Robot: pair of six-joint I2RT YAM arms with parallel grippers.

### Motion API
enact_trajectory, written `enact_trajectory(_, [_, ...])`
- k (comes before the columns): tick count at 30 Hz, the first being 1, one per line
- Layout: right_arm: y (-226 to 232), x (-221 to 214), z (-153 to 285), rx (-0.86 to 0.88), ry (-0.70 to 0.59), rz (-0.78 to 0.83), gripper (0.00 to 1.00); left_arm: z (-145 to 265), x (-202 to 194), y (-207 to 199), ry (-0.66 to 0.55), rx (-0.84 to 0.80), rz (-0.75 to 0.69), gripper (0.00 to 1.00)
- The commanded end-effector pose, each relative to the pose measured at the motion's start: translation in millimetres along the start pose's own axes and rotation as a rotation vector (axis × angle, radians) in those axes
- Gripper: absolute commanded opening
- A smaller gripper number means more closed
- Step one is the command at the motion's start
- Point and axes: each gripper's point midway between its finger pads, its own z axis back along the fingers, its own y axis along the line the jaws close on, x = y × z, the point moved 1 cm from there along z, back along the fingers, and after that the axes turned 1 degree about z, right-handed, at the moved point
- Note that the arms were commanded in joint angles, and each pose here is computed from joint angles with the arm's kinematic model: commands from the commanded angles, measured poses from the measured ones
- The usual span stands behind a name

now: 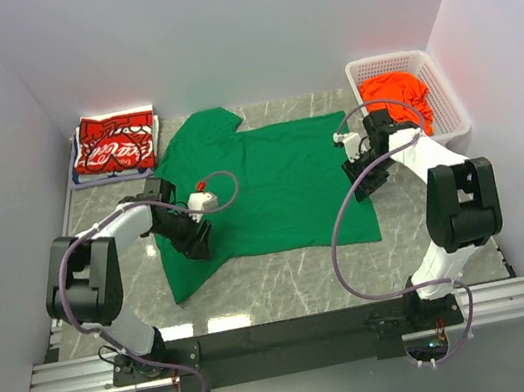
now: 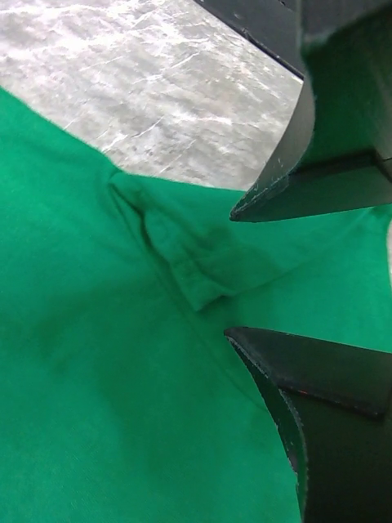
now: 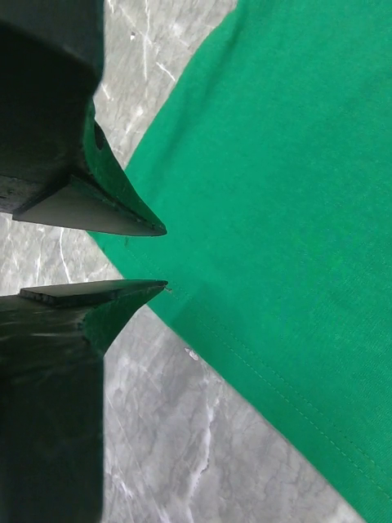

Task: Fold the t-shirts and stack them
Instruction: Flatten the tshirt out

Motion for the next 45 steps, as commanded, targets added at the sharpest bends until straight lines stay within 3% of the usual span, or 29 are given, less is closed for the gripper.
enact_trajectory(1, [-0.8, 10.2, 5.7, -0.01, -0.021, -0.016, 0.35, -3.7, 17.1, 0.7, -0.021, -0.006, -0.002, 0.59])
enact_trajectory(5, [-2.6, 8.9, 4.0, -0.02, -0.016, -0.006, 0.34, -6.5, 18.1, -17.4, -0.015, -0.061, -0.054, 0.56])
enact_trajectory(9, [-4.5, 7.3, 2.6, -0.024, -0.007, -0.006, 0.34, -3.0, 22.6, -39.2, -0.028, -0.084, -0.145, 0.44])
enact_trajectory(15, [-7.2, 9.1, 2.8, -0.033, -0.001, 0.002, 0.33, -5.9, 5.6, -87.1, 0.065, -0.195, -0.308, 0.28])
enact_trajectory(19, [-10.8, 12.4, 4.8, -0.042, 0.002, 0.006, 0.32, -10.8, -15.7, -119.9, 0.161, -0.229, -0.452, 0.26])
enact_trajectory(21, [-11.3, 14.2, 4.4, -0.04, 0.006, 0.006, 0.32, -3.6, -21.0, -125.7, 0.18, -0.256, -0.47, 0.32])
enact_trajectory(23, [-11.4, 15.6, 5.5, -0.042, 0.006, 0.002, 0.32, 4.0, -18.0, -117.1, 0.175, -0.218, -0.49, 0.41])
enact_trajectory(25, [-9.5, 17.0, 5.6, -0.043, 0.005, -0.001, 0.32, 20.1, 2.5, -91.8, 0.076, -0.103, -0.48, 0.5])
enact_trajectory(28, [-3.6, 18.6, 3.1, -0.054, 0.007, 0.006, 0.31, 48.4, 34.8, -37.4, -0.063, 0.095, -0.399, 0.51])
enact_trajectory(31, [-0.1, 19.9, -6.9, -0.086, 0.025, 0.017, 0.3, 64.4, 51.5, 21.6, -0.1, 0.328, -0.312, 0.48])
enact_trajectory(33, [1.9, 23.6, -13.4, -0.105, 0.041, 0.035, 0.29, 67.6, 51.6, 49.6, -0.088, 0.443, -0.254, 0.47])
enact_trajectory(38, [-10.8, 17.3, -32.6, -0.165, 0.129, 0.031, 0.29, 50.0, 36.0, 80.0, -0.008, 0.497, -0.226, 0.43])
enact_trajectory(45, [-20.0, -12.2, -41.2, -0.212, 0.265, 0.087, 0.28, 33.4, -24.6, 61.8, 0.17, 0.395, -0.267, 0.38])
